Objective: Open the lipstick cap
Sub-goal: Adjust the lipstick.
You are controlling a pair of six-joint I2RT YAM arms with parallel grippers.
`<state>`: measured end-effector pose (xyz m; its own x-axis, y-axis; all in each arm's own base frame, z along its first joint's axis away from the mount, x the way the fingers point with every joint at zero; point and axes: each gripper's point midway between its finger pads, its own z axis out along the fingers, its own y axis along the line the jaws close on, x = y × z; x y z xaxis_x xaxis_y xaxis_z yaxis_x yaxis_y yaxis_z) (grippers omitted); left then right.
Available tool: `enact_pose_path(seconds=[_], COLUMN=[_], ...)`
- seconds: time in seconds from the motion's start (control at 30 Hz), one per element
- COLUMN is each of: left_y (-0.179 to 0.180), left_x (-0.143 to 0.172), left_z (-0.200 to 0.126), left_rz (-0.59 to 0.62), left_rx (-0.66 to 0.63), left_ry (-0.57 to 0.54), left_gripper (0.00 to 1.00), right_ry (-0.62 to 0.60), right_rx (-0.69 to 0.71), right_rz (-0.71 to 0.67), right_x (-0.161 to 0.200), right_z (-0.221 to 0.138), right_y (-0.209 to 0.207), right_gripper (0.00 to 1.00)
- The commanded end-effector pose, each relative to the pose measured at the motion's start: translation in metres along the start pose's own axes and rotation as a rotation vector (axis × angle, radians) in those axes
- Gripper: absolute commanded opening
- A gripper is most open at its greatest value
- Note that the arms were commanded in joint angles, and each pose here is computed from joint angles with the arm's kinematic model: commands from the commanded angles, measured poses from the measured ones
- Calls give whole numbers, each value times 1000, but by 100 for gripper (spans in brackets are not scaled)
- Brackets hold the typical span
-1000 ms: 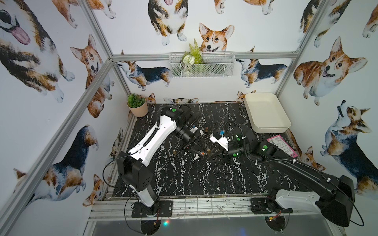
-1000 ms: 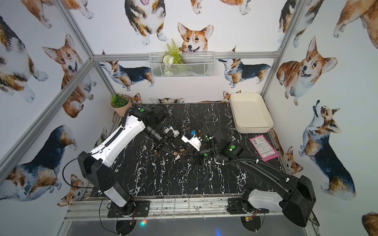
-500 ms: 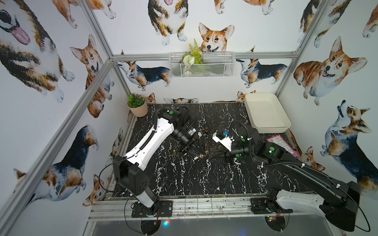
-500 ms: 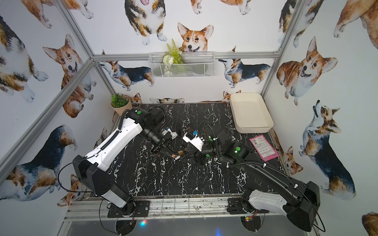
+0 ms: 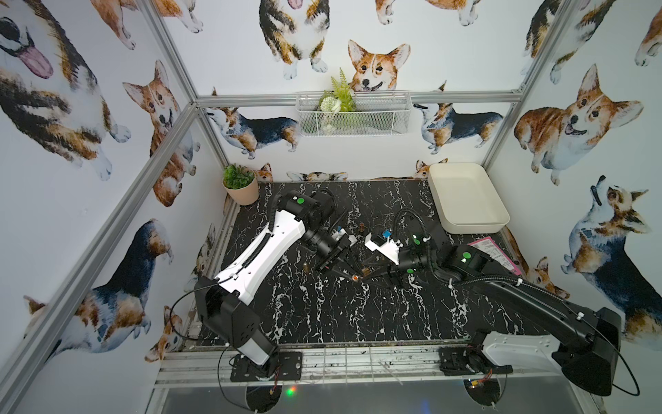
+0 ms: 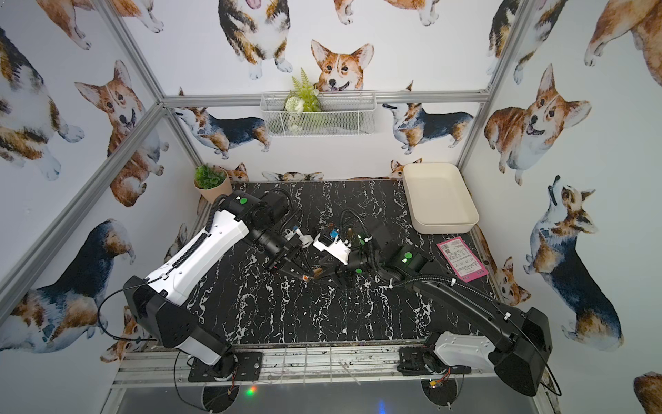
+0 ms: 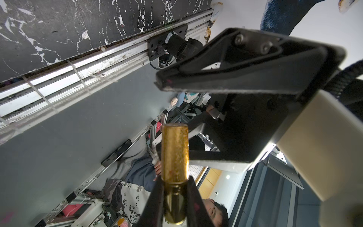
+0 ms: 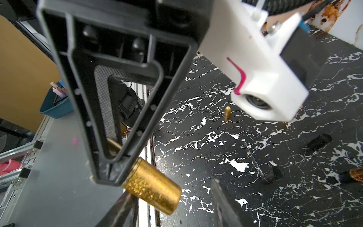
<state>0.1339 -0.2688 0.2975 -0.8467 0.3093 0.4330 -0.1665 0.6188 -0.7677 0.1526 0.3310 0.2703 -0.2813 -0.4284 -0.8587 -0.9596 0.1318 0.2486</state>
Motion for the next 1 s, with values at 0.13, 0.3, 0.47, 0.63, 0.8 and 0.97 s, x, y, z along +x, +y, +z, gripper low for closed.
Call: enact_pose_path(seconds=[0.13, 0.3, 0.47, 0.63, 0.8, 0.97], left_y=[8, 4, 0, -1, 1, 1], left_x=[20, 15, 12, 4, 1, -1], left_z=[2, 1, -2, -3, -3, -4], left_rz=[-161, -158, -147, -147, -149, -139], left_rx=[-29, -28, -23, -29, -41, -50], left_ry=[87, 84, 72, 61, 58, 50], left_gripper=[9, 9, 9, 8, 7, 6], right_ry=[-102, -98, -61, -55, -66, -66], right_rx=[-64, -101, -115, -113, -105, -104], right_rz=[-85, -80, -55, -42, -44, -39], right_x=[-32, -29, -18, -12, -15, -16], right_z=[-1, 3, 10, 9, 5, 4], right_y=[13, 21, 23, 25, 26, 26], right_gripper=[58, 51, 42, 37, 33, 24])
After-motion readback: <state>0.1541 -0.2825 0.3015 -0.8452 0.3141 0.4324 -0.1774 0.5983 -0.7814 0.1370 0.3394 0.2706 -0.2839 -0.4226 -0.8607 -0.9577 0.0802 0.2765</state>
